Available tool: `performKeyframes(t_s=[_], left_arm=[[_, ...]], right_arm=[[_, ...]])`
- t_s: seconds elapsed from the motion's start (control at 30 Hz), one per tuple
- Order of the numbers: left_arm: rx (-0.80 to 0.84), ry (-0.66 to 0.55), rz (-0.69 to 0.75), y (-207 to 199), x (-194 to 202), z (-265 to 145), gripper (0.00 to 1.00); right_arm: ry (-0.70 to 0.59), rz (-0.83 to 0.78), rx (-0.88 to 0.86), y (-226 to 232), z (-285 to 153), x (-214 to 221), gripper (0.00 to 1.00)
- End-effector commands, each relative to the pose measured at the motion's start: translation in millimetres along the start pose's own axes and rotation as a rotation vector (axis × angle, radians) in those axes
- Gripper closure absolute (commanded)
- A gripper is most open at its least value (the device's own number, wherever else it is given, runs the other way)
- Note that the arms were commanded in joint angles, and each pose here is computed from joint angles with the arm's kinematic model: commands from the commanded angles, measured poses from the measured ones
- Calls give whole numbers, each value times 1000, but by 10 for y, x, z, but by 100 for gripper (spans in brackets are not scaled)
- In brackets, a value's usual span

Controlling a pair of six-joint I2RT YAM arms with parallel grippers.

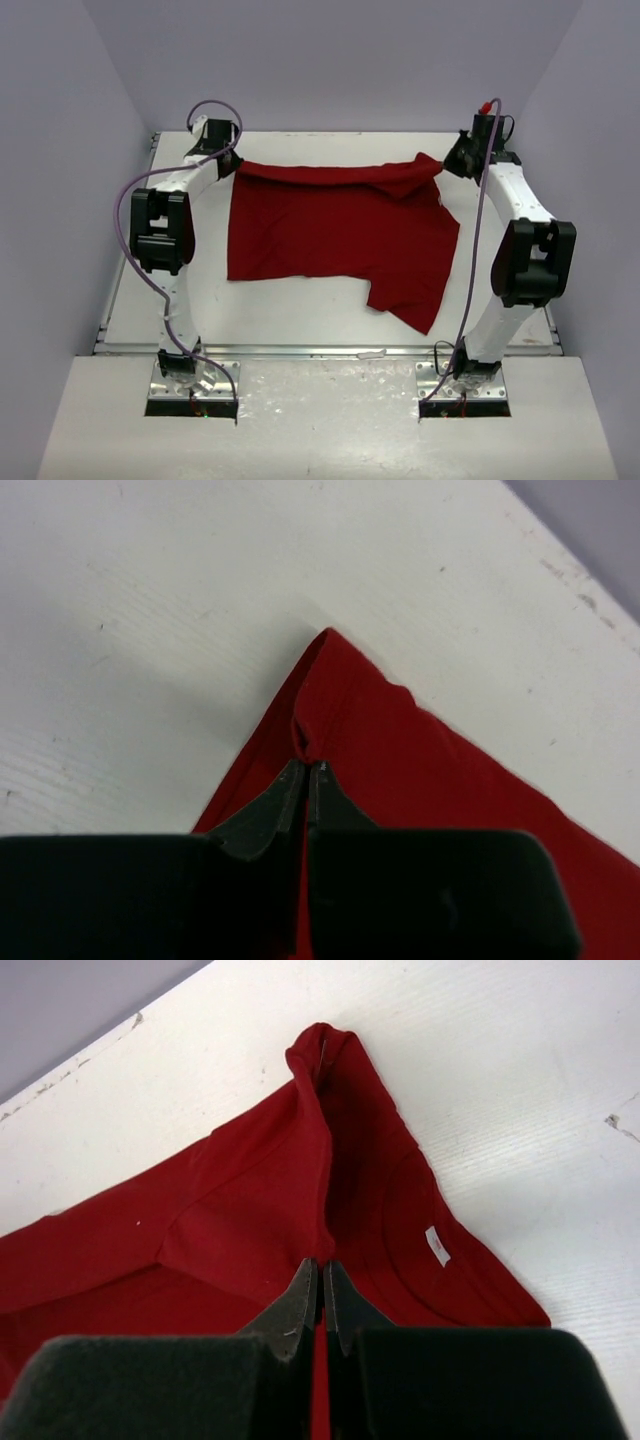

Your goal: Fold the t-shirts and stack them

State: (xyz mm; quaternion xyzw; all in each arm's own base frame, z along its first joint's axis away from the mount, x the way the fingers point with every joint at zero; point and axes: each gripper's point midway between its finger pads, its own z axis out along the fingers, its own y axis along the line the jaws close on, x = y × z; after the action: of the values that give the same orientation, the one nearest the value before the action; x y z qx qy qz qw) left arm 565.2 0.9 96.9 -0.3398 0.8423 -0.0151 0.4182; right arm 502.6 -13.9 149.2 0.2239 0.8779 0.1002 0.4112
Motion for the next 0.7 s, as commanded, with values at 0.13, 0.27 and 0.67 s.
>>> performKeyframes(t_s=[0.13,0.27,0.67], left_arm=[[24,-47,-48,31,-147,-141,100],[24,-33,-52,46,-76,-97,100],[-54,7,-60,262,176,18,100]], right_arm=[[-54,12,-8,-28,-123,122,99],[-61,17,0,-105,-34,233,99],[-15,31,102,-431,338,552,99]])
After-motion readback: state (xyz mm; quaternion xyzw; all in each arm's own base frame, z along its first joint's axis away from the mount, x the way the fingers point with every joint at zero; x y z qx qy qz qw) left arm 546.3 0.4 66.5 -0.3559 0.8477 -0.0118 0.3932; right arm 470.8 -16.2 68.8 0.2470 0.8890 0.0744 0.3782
